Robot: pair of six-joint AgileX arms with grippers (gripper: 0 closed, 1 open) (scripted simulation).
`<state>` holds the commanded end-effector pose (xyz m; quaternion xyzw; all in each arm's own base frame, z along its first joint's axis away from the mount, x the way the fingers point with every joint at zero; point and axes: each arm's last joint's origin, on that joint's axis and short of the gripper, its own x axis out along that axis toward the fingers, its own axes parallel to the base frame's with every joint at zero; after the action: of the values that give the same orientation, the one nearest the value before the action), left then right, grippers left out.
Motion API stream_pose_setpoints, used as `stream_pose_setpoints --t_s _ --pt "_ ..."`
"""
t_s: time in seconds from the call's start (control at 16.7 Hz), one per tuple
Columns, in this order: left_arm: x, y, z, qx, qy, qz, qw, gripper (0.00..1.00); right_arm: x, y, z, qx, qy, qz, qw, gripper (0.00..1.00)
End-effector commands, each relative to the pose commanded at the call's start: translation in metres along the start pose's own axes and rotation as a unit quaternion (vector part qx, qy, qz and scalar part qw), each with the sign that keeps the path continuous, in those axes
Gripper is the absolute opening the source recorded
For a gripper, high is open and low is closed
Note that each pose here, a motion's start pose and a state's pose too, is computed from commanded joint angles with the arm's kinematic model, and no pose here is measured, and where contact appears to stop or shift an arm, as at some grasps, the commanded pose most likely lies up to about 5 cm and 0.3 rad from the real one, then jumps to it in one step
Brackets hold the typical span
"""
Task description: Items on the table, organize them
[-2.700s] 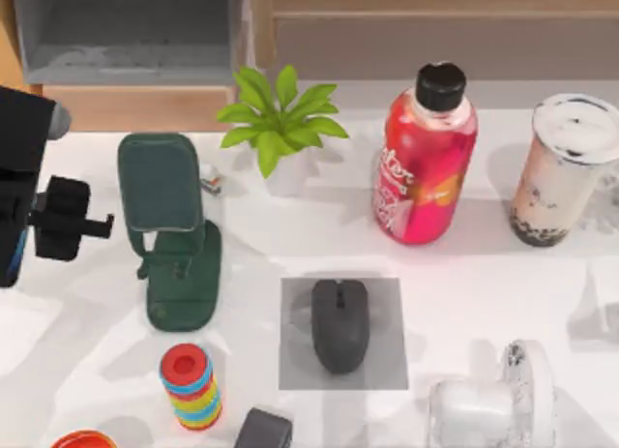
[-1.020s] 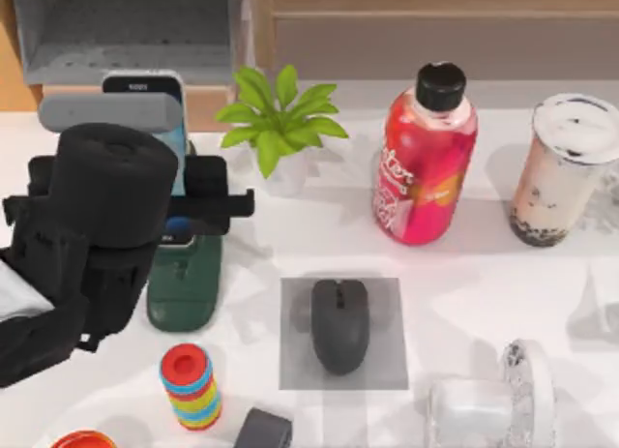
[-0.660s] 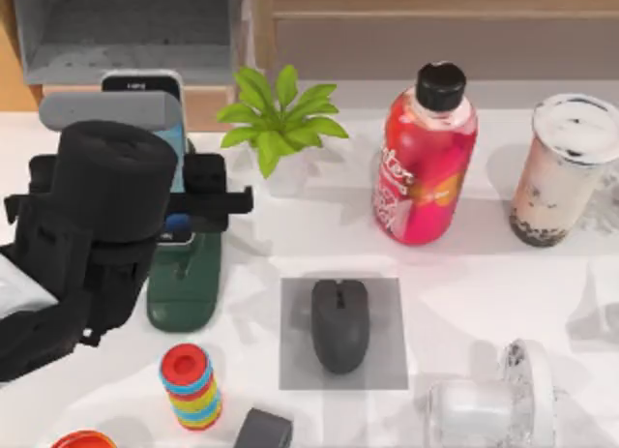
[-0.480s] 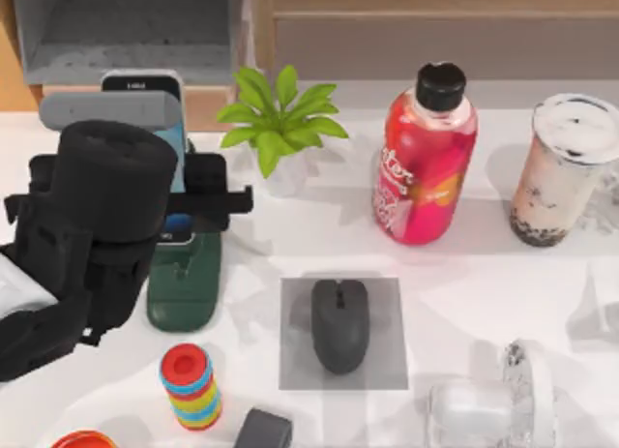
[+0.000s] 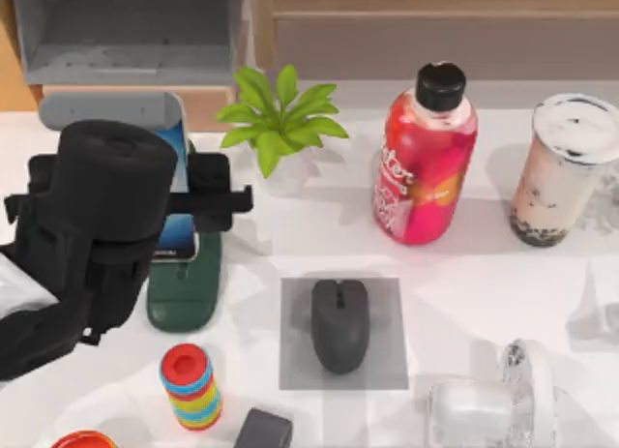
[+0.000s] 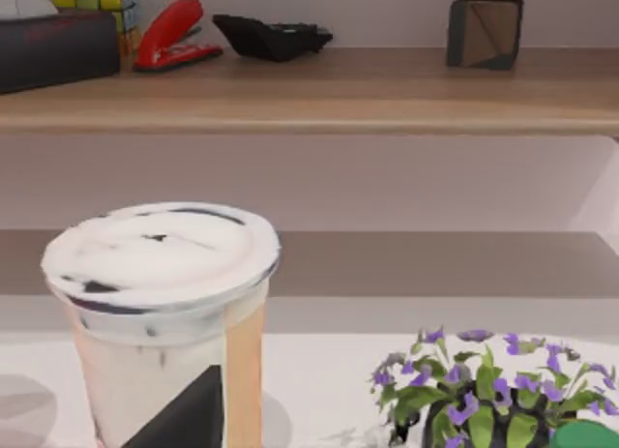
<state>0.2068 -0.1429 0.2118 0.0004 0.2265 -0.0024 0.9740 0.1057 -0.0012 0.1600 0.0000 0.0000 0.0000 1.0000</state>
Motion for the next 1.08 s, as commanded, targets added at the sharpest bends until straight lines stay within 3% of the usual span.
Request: stream_pose_setpoints --t_s 0.12,0.66,1.08 --pt "0.000 0.000 0.000 0.000 0.000 0.000 1.000 1.00 0.000 0.000 0.000 0.000 0.000 0.000 1.000 1.00" --pt "-0.001 -0.001 0.000 0.000 -0.001 0.000 1.000 1.00 0.000 0.000 0.000 0.000 0.000 0.000 1.000 1.00" --pt "-0.028 -0.005 0.009 -0.006 -0.028 0.019 0.999 1.00 0.000 0.000 0.000 0.000 0.000 0.000 1.000 1.00"
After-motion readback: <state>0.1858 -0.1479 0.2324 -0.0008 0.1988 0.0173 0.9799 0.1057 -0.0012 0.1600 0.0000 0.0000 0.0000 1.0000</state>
